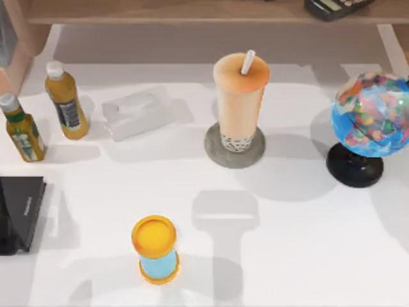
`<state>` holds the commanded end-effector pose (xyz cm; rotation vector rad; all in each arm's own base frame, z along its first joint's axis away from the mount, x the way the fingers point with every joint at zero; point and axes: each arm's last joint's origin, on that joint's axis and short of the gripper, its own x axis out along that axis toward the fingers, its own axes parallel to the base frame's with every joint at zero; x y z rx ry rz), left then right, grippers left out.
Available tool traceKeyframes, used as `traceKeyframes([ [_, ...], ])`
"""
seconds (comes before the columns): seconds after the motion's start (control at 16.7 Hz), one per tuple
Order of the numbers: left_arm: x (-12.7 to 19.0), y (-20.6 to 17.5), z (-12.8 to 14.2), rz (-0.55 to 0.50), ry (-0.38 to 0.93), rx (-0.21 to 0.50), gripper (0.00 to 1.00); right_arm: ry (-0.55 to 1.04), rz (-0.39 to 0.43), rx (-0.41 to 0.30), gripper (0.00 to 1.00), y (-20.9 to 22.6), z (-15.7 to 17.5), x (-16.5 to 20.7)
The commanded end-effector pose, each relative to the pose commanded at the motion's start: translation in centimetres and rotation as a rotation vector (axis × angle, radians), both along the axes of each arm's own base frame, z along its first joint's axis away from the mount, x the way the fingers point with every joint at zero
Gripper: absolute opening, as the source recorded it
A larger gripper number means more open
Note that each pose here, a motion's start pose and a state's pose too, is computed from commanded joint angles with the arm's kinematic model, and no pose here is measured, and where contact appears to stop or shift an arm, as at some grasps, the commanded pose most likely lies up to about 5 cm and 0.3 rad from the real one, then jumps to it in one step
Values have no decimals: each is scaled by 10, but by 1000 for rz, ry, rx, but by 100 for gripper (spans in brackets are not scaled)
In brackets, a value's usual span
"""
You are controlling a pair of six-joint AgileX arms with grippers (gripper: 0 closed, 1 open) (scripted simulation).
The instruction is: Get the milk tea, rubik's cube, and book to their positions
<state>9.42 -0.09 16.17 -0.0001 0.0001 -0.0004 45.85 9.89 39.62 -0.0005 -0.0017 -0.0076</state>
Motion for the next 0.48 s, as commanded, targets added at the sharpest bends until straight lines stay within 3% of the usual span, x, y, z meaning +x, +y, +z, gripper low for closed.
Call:
traceKeyframes([
  [0.48,-15,0,-2,1,3,0,100,0,0,0,100,0,0,0],
])
